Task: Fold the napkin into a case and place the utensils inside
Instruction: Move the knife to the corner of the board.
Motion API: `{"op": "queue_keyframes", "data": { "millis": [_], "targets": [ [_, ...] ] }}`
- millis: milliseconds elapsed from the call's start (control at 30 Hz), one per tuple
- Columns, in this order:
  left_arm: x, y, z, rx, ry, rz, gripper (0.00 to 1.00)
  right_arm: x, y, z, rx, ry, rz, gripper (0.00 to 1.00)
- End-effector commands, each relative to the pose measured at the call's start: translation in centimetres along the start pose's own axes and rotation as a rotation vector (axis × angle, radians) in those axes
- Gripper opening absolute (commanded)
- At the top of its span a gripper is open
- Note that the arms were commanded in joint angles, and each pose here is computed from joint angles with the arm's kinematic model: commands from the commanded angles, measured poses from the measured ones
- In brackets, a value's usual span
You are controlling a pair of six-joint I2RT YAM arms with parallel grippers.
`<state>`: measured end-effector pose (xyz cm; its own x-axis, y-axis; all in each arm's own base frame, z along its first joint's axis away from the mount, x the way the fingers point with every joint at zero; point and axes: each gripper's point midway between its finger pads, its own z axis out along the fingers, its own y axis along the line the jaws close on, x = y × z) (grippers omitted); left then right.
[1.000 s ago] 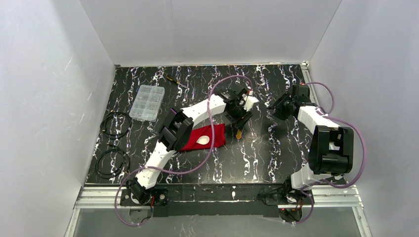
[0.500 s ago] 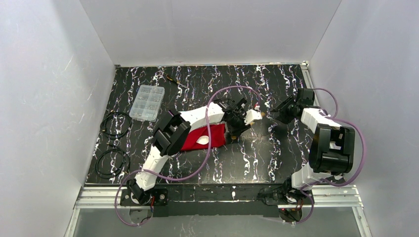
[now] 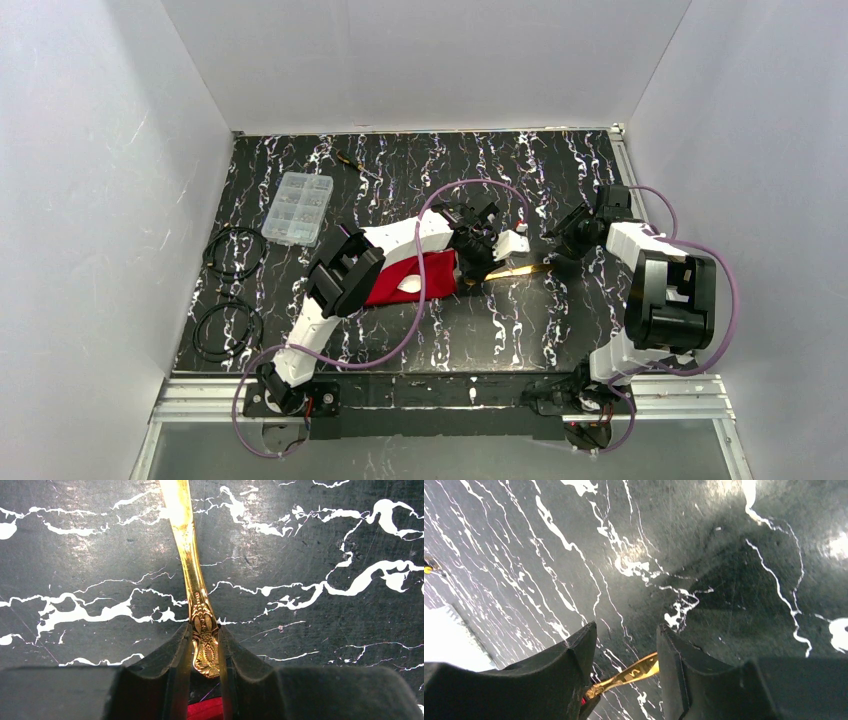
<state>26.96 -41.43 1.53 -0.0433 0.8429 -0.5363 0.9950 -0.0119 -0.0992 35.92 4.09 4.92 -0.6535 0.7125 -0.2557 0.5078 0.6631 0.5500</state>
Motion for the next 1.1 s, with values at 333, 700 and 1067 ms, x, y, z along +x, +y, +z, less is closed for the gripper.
{"op": "queue_keyframes", "data": {
  "millis": [333, 700, 1067],
  "targets": [
    [4.1, -3.9, 0.5, 0.109, 0.149, -0.103, 0.0, 2.9, -1.4, -1.3, 0.018, 0.045, -0.01, 0.54],
    [5.0, -3.7, 0.9, 0.102, 0.173, -0.089, 0.0, 2.6, -2.6, 0.1, 0.072, 0.041, -0.008, 0.46],
    [2.4, -2.2, -1.7, 0.05, 0.128, -0.134, 0.41, 2.8, -5.0, 0.3, 0.17, 0.031, -0.028, 0.35]
  ]
}}
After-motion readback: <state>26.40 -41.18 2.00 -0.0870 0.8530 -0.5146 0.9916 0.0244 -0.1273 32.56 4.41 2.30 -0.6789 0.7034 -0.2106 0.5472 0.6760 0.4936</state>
